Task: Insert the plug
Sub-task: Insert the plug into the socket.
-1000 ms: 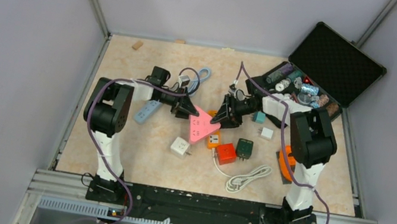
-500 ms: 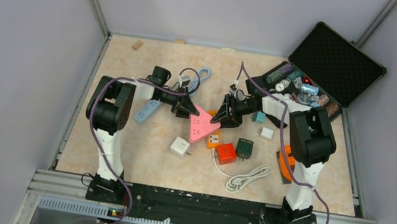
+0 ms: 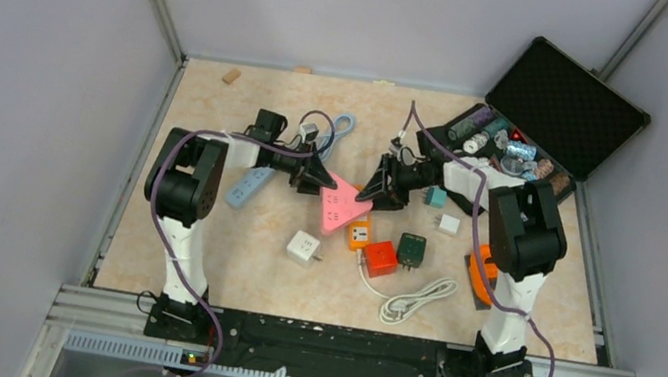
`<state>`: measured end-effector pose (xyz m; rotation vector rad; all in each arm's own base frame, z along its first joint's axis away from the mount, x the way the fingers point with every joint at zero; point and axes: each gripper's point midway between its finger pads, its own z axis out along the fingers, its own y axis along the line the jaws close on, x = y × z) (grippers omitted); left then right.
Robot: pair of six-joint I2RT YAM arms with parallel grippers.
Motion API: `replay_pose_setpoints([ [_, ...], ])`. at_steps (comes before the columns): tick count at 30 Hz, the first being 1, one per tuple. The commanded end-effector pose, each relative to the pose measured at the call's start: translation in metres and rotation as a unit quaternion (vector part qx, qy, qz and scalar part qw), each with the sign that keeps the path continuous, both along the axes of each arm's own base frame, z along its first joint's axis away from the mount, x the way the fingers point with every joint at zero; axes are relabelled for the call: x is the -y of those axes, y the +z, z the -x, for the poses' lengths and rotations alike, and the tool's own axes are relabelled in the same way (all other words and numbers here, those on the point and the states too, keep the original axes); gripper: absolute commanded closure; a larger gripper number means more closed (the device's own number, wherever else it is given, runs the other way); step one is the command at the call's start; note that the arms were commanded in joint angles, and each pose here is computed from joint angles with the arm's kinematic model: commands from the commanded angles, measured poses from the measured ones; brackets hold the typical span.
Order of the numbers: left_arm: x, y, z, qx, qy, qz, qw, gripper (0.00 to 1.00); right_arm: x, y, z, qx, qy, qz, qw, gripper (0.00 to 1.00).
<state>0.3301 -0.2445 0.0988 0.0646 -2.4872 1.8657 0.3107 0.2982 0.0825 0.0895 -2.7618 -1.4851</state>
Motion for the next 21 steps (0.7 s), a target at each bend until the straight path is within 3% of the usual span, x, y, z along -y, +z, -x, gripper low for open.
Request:
replay_pose_setpoints([
  [1,0.014,-0.022,0.0,0.001,0.023,-0.04,0.999,1.0,-0.015,0.048,-0.027,0.065,-0.013,-0.041,0.997,0.91],
  [21,0.011,-0.043,0.011,0.009,0.032,-0.081,0.996,1.0,-0.01,0.024,-0.014,0.046,-0.003,-0.025,0.999,0.91],
])
